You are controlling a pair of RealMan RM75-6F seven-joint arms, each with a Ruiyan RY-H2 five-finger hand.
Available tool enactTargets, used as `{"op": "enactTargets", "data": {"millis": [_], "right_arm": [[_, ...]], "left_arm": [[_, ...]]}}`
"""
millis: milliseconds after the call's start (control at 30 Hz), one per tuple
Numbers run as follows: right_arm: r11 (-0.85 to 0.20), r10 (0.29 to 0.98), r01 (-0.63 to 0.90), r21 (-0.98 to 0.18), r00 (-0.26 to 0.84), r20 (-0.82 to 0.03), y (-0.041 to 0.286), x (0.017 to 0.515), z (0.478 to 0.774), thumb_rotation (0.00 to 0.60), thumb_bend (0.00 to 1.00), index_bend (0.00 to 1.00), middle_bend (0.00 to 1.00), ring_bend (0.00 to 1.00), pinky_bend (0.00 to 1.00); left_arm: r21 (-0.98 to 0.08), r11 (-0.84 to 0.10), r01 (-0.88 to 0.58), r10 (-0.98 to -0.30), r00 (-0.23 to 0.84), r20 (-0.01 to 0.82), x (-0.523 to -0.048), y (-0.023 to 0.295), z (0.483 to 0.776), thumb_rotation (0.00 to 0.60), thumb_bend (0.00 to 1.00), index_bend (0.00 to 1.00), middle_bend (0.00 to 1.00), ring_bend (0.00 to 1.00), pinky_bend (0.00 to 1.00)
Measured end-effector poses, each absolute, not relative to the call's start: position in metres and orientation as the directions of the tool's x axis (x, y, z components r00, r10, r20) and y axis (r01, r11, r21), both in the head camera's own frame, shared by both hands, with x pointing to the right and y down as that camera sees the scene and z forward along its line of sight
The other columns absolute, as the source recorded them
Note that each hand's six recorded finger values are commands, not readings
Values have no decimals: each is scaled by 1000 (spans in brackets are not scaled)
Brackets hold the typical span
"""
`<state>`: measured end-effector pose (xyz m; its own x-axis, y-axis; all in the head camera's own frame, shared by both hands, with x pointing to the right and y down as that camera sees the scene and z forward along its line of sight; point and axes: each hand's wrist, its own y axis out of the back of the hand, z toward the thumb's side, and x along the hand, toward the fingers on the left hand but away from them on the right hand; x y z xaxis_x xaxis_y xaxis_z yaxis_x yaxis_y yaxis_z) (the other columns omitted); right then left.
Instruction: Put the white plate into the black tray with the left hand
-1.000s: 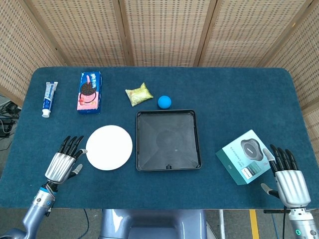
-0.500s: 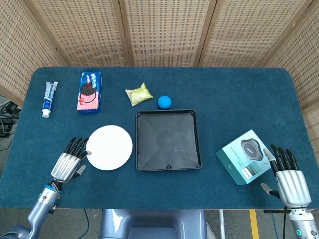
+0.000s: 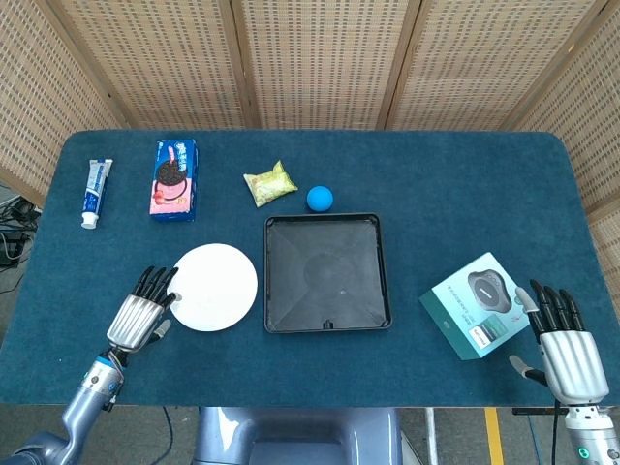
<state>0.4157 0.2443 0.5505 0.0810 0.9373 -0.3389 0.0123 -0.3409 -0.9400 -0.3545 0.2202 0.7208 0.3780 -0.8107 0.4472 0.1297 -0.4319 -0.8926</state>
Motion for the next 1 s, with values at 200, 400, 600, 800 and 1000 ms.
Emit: {"op": "enactTargets", "data": {"millis": [200, 400, 600, 800, 1000], "right_arm": [[-328, 943, 23, -944, 75, -326, 243, 418, 547, 600, 156, 58, 0, 0, 0], [-322, 945, 31, -946, 74, -319, 243, 420, 544, 600, 155, 57, 0, 0, 0], [-321, 945, 31, -947, 71, -318, 242, 421, 544, 600, 156, 57, 0, 0, 0], [-325, 944, 26, -945, 72, -323, 243, 420, 545, 600, 156, 58, 0, 0, 0], [-324, 944, 28, -945, 69, -322, 243, 421, 545, 600, 155, 58, 0, 0, 0]], "left_arm": [[-895, -426, 135, -811, 382, 444, -349, 218, 724, 600, 324, 371, 0, 0, 0], [-895, -421, 150, -808, 386, 445, -342, 216, 727, 600, 323, 371, 0, 0, 0], [-893, -419, 163, -805, 388, 449, -338, 213, 730, 600, 325, 371, 0, 0, 0], [-892, -416, 176, -800, 396, 450, -334, 214, 732, 600, 344, 392, 0, 0, 0], [-892, -415, 181, -800, 395, 452, -332, 214, 735, 600, 359, 432, 0, 0, 0]]}}
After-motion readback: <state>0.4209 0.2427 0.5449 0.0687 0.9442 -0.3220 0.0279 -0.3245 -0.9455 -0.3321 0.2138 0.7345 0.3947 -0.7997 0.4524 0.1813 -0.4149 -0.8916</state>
